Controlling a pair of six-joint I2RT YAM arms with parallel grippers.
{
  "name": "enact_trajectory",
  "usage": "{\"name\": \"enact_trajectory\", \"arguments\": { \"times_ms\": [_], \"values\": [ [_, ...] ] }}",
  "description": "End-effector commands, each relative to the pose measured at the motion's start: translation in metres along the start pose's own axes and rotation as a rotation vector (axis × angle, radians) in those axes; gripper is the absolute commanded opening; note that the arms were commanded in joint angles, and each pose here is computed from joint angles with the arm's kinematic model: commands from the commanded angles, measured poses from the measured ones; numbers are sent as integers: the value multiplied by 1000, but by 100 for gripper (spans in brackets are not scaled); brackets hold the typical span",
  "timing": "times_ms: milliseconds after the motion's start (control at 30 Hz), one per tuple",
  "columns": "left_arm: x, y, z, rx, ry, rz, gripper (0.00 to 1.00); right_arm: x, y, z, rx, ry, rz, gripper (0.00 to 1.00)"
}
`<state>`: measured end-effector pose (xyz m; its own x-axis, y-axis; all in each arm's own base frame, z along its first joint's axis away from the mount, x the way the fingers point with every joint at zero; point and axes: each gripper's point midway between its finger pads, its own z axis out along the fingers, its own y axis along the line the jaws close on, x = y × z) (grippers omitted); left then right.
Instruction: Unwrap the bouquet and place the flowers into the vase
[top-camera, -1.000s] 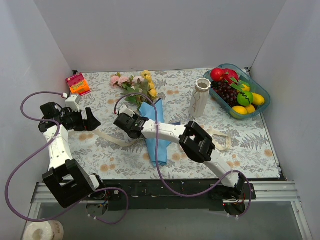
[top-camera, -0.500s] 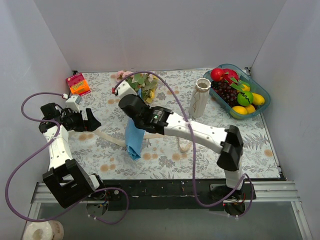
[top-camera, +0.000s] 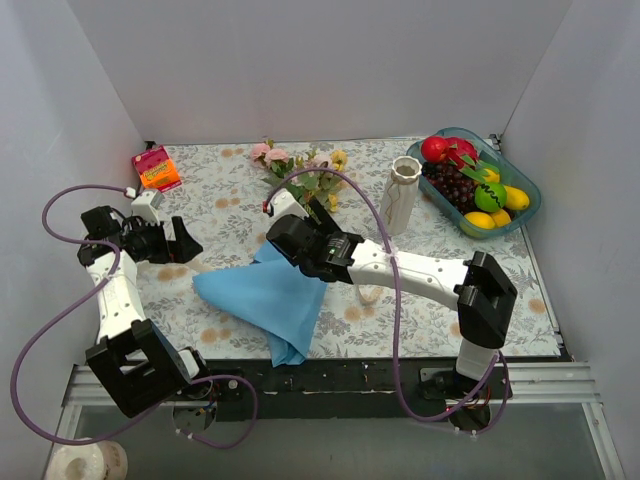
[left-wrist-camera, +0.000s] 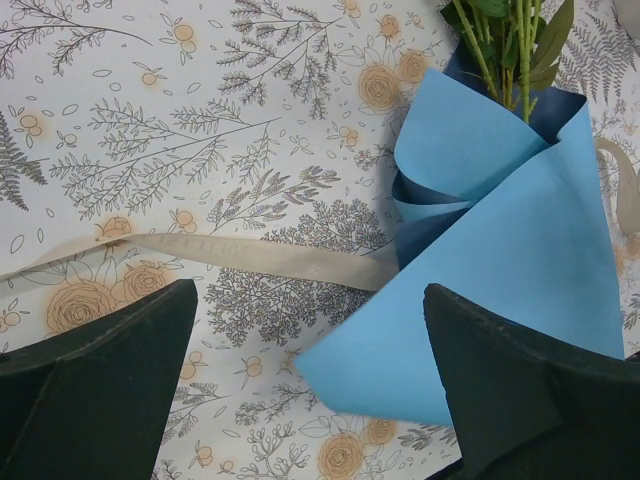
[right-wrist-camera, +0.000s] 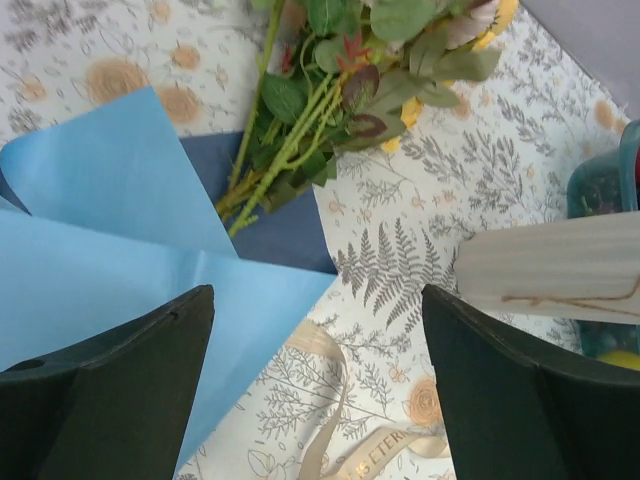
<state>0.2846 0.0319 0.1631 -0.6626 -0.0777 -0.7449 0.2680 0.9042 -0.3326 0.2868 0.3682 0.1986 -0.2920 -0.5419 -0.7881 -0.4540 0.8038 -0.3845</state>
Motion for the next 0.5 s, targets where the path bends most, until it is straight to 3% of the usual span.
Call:
{"name": "enact_trajectory", "arguments": {
  "times_ms": [0, 200, 467],
  "values": [
    [-13, -4, -9, -8, -29, 7, 97, 11, -2, -10, -28, 16, 55, 94],
    [-21, 2, -10, -2, -35, -35, 98, -1, 19, -35, -147, -57, 7, 97],
    [-33, 15, -22, -12, -53, -36, 98, 21, 110, -93, -326, -113, -291, 98]
  ]
}}
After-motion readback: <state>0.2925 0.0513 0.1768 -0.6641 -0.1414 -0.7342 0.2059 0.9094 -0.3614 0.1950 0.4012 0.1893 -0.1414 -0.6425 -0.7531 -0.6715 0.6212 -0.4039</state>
